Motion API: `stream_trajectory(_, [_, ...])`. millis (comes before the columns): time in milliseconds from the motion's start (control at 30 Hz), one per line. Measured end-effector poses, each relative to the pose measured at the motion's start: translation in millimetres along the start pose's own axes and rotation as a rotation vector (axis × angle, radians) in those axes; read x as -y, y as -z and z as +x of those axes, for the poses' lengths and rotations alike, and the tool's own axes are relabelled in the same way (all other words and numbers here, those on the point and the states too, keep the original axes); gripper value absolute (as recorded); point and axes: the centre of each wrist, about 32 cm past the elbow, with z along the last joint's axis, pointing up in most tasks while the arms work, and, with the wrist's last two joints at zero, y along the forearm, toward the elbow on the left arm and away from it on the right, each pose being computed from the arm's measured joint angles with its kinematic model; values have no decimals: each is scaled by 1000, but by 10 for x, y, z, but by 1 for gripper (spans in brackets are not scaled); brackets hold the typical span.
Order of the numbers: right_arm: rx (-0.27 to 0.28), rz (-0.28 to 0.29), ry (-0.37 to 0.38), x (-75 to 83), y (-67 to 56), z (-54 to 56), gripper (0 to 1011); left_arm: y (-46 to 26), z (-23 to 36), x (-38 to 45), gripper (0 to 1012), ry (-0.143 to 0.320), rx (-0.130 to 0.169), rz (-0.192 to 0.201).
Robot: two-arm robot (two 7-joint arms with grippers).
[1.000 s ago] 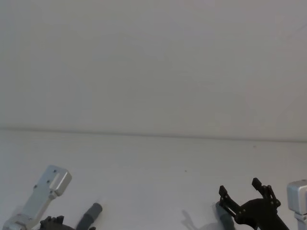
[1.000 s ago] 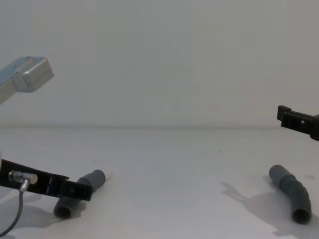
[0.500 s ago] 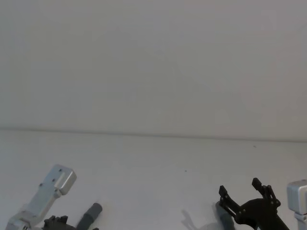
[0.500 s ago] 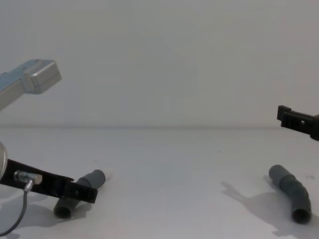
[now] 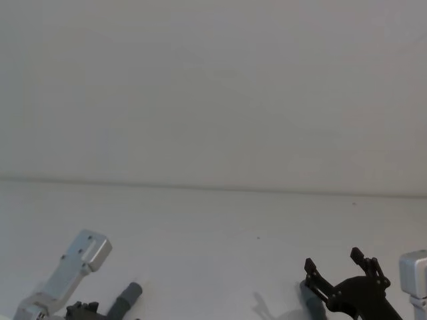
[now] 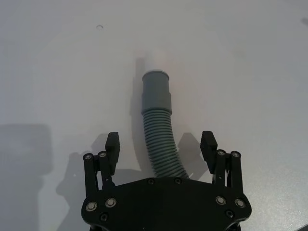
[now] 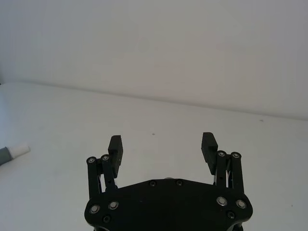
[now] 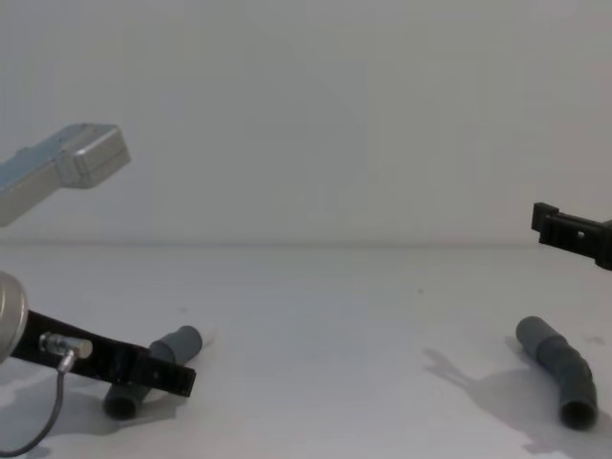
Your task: Use both hands to pick up one end of the pipe from the table, align the ends, and insert them.
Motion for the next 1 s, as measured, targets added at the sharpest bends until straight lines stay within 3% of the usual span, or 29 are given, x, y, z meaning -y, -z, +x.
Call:
stream_trajectory(233, [0, 0, 0, 0, 0, 0, 1002, -1, -11, 25, 996, 2, -1, 3])
stream_trajectory(400, [0, 0, 0, 0, 0, 0, 1002, -2, -13, 36, 906, 2, 0, 5])
stream_trajectory(700, [0, 0, 0, 0, 0, 0, 1002, -2, -17, 48, 648, 2, 0, 6])
stream_trajectory(1000, [0, 0, 0, 0, 0, 0, 1002, -1, -20, 53, 329, 3, 0, 7])
